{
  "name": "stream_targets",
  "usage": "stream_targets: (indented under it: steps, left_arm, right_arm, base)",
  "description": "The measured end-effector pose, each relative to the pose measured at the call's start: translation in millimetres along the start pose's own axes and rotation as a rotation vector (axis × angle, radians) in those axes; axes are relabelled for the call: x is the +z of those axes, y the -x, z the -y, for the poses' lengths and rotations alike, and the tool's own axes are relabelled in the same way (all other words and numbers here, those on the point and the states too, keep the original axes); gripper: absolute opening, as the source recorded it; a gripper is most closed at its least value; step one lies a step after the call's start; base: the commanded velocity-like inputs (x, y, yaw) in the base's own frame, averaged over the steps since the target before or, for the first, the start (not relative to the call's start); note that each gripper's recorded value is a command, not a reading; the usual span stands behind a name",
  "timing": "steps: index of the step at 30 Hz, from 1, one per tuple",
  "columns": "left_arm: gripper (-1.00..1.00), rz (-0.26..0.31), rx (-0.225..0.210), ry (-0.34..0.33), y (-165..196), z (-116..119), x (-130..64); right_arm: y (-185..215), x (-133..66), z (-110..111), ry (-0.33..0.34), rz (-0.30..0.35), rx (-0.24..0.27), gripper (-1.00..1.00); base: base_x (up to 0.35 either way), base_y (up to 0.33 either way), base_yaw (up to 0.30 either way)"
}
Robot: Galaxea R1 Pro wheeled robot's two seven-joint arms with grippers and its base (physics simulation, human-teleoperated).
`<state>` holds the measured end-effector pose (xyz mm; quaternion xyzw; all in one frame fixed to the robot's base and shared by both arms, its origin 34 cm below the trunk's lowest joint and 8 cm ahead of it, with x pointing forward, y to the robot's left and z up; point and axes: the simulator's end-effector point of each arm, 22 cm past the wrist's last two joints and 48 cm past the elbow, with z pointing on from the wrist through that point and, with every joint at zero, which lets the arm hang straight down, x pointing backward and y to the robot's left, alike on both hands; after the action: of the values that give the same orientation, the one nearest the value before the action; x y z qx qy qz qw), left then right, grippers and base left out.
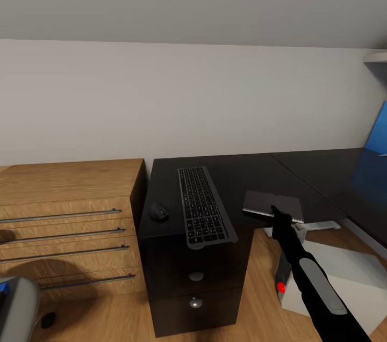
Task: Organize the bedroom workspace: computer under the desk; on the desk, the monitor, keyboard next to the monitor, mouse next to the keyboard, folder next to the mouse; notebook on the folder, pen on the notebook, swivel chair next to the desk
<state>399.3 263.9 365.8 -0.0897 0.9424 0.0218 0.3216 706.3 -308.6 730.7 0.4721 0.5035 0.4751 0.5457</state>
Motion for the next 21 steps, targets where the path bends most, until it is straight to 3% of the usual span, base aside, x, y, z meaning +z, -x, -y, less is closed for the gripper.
stream_targets:
  steps: [19,20,21]
  left_arm:
    - [1.0,0.0,0.001,0.0,0.0,0.3,0.0]
    - [1.0,0.0,0.001,0.0,0.0,0.3,0.0]
    - [1.0,0.0,0.001,0.0,0.0,0.3,0.0]
  right_arm:
    - [0.5,0.1,-0.1,-0.002,0.001,-0.006,-1.0]
    - [0.4,0.1,-0.1,-0.003,0.001,-0.006,1.0]
    - [0.5,0.0,-0.3,0.0,0.001,-0.003,1.0]
  base:
    - [0.003,0.0,0.0]
    - [0.0,0.0,0.0]
    - [0.0,0.0,0.0]
